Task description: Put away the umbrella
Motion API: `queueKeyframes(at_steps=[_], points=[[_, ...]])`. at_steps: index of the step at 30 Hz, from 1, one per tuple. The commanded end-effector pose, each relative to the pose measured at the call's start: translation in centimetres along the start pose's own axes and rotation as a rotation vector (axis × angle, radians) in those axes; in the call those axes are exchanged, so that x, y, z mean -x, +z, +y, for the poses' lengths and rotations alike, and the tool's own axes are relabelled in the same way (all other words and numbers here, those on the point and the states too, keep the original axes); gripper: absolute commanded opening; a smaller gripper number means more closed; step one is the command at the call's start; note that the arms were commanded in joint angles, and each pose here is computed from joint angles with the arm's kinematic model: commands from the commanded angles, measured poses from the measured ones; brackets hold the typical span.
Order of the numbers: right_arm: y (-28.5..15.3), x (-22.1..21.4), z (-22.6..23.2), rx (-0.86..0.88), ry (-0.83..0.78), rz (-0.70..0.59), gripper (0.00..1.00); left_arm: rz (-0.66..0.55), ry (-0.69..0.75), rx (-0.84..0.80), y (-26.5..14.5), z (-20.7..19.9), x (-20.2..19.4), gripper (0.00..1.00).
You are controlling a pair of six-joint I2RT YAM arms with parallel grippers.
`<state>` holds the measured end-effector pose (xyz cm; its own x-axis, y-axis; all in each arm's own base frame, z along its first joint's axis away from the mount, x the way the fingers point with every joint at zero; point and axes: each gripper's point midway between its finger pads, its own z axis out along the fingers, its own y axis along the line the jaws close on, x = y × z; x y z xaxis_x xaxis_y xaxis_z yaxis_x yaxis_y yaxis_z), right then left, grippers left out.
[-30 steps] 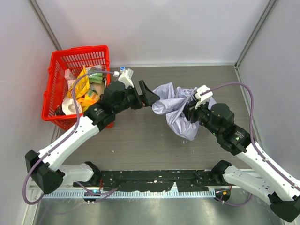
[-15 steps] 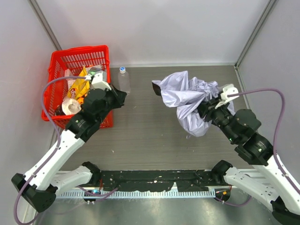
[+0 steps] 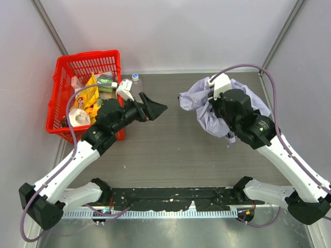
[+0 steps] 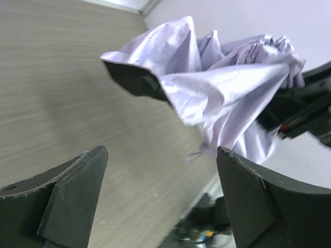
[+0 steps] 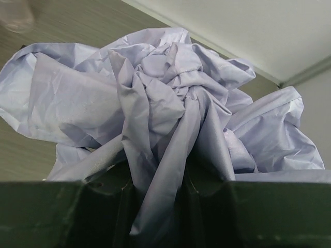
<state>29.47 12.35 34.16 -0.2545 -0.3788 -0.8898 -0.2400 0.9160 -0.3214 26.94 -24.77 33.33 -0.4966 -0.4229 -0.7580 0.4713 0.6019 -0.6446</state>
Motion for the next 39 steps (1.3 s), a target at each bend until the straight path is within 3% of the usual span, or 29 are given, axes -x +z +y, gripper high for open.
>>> queueKeyframes(at_steps=[1,4,9,16,17,19,21,23,25,28,30,32,34,36,37,39], points=[[-3.4,4.1,1.0,0.166,0.032,-0.222,0.01,0.001,-0.25,-0.172,2.2,-3.9,1.0,0.9],[-5.3,4.8,1.3,0.221,0.017,-0.389,0.0,0.077,-0.371,-0.053,4.3,-2.4,-0.1,0.97],[-5.7,3.8,2.4,0.275,-0.079,-0.444,0.0,0.107,-0.416,-0.04,5.0,-2.4,-0.8,0.99],[-6.1,5.1,2.6,0.285,-0.106,-0.522,0.01,0.131,-0.439,-0.145,5.2,-3.9,-2.5,0.83],[-6.0,5.3,2.6,0.278,-0.105,-0.528,0.0,0.133,-0.447,-0.178,5.1,-4.4,-2.5,0.79],[-5.8,5.3,2.2,0.254,-0.102,-0.533,0.0,0.145,-0.448,-0.227,5.2,-5.1,-2.5,0.61],[-5.7,5.5,1.5,0.212,-0.077,-0.538,0.0,0.147,-0.42,-0.251,4.9,-5.6,-2.3,0.32],[-6.1,5.7,0.6,0.172,-0.032,-0.558,0.0,0.118,-0.383,-0.221,4.5,-4.8,-1.9,0.09],[-7.0,5.9,-1.7,0.073,0.09,-0.596,0.0,0.007,-0.339,-0.178,3.2,-3.8,-0.2,0.0],[-8.2,3.9,-5.2,-0.088,0.381,-0.628,0.0,-0.226,-0.293,-0.167,0.4,-2.2,2.1,0.0],[-9.1,2.8,-5.9,-0.103,0.514,-0.679,0.01,-0.407,-0.299,-0.244,-2.4,-2.8,4.7,0.0],[-9.7,2.2,-5.7,-0.076,0.578,-0.712,0.0,-0.498,-0.287,-0.314,-4.3,-3.8,6.3,0.0],[-10.0,1.9,-5.0,-0.033,0.571,-0.728,0.0,-0.486,-0.251,-0.362,-4.8,-5.2,6.7,0.0],[-10.2,1.8,-4.6,-0.004,0.555,-0.743,0.0,-0.371,-0.223,-0.399,-3.9,-6.9,5.8,0.0],[-10.2,1.8,-4.4,0.001,0.539,-0.739,0.0,-0.297,-0.225,-0.394,-3.1,-7.2,4.9,0.12],[-10.4,2.3,-4.1,0.022,0.46,-0.731,0.01,-0.155,-0.25,-0.372,-1.5,-7.9,3.6,0.76]])
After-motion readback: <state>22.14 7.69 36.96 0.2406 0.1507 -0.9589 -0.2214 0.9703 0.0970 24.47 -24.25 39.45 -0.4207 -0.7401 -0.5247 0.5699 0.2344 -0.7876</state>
